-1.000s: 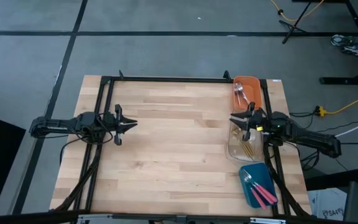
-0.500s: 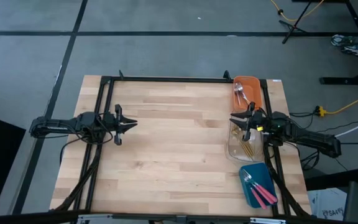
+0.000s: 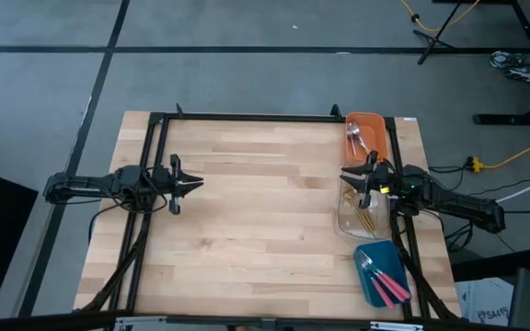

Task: Sort silverware by color (type)
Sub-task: Return to Home Position

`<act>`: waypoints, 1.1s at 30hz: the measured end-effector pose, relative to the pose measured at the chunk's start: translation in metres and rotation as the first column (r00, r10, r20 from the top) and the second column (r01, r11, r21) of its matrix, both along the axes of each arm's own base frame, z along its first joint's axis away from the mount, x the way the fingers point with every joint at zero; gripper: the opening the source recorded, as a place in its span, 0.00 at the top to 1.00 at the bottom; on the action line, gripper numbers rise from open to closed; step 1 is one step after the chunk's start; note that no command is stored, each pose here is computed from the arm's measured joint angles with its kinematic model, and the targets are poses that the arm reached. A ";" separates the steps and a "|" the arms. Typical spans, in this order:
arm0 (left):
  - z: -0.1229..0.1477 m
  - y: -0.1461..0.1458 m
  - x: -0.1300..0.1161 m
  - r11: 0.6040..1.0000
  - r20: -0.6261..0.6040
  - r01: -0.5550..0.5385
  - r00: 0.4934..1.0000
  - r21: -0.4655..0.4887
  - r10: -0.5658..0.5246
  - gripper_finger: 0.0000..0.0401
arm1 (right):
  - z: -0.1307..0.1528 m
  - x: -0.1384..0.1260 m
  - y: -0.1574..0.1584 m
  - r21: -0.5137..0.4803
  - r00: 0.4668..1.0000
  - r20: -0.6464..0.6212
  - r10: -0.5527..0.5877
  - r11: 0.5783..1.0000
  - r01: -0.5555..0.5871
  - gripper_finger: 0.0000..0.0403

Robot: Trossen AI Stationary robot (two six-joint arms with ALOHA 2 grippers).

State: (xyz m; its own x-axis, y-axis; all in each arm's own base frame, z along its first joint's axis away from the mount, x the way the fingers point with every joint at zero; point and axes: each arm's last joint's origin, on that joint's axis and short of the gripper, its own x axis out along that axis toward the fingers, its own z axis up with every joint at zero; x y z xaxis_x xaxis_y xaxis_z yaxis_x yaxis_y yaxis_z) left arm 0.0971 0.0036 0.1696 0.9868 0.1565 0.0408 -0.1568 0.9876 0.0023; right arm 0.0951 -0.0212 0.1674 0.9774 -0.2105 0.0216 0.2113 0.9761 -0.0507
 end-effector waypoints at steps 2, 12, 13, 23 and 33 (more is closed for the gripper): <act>0.000 0.000 0.000 1.000 0.000 0.000 1.000 0.000 0.000 0.89 | 0.000 0.000 0.000 0.000 1.000 0.000 0.000 1.000 0.000 0.75; 0.000 0.000 0.000 1.000 -0.001 0.000 1.000 0.000 0.000 0.89 | 0.000 0.000 0.000 0.000 1.000 0.000 0.000 1.000 0.000 0.75; 0.000 0.000 0.000 1.000 -0.001 0.000 1.000 0.000 0.000 0.89 | 0.000 0.000 0.000 0.000 1.000 0.000 0.000 1.000 0.000 0.75; 0.000 0.000 0.000 1.000 -0.001 0.000 1.000 0.000 0.000 0.89 | -0.001 0.001 0.000 0.003 1.000 -0.010 0.000 1.000 0.000 0.75; 0.000 0.000 0.000 1.000 -0.001 0.000 1.000 0.000 0.000 0.89 | -0.001 0.001 0.000 0.003 1.000 -0.010 0.000 1.000 0.000 0.75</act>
State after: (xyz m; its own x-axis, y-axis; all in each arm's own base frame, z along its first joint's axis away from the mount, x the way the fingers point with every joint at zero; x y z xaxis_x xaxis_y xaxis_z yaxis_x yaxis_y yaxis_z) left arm 0.0971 0.0036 0.1695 0.9869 0.1565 0.0400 -0.1568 0.9876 0.0027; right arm 0.0957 -0.0213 0.1666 0.9776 -0.2101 0.0113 0.2104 0.9763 -0.0503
